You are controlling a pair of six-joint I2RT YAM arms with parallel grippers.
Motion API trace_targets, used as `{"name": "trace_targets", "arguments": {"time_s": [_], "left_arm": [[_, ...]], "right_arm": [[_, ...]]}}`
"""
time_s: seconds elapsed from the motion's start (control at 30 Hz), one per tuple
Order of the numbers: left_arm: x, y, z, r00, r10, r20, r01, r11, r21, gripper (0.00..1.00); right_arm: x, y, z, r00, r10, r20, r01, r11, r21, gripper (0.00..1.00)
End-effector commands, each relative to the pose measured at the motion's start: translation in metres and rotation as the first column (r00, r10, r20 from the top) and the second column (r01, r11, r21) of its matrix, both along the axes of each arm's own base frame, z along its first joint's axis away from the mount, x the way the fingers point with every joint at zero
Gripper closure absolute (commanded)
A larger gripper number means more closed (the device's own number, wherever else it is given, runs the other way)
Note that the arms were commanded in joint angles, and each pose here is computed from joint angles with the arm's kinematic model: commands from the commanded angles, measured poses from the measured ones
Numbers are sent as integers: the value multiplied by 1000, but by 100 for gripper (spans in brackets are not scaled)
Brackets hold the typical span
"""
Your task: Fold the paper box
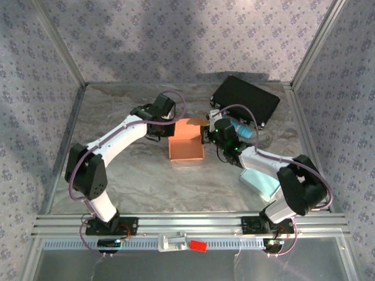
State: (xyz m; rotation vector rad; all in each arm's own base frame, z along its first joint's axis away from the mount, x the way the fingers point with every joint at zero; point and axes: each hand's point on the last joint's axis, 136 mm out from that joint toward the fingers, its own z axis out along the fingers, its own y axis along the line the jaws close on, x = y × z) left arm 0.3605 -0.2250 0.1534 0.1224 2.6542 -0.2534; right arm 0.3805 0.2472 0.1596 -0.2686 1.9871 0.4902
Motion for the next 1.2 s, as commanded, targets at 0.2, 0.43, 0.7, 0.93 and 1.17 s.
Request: {"name": "trace_targets", "arguments": {"time_s": [0.2, 0.43, 0.7, 0.93, 1.17], "left_arm": [[74, 3, 6, 982, 110, 155, -91, 988, -127, 100], [83, 0, 6, 967, 56, 249, -17, 987, -157, 100], [92, 5, -12, 961, 53, 271, -1, 982, -191, 100], [99, -1, -24, 956, 36, 290, 29, 976, -215, 100], [88, 0, -40, 966, 45, 256, 17, 972, -232, 100]], "right_arm": [[52, 24, -3, 989, -130, 69, 126, 990, 60, 100], [67, 40, -8, 980, -173, 100, 170, 985, 40, 100], [83, 49, -4, 962, -254, 101, 251, 967, 42, 100], [92, 51, -23, 961, -264, 86, 261, 964, 47, 100], [84, 40, -36, 960, -274, 56, 272, 962, 35, 100]]}}
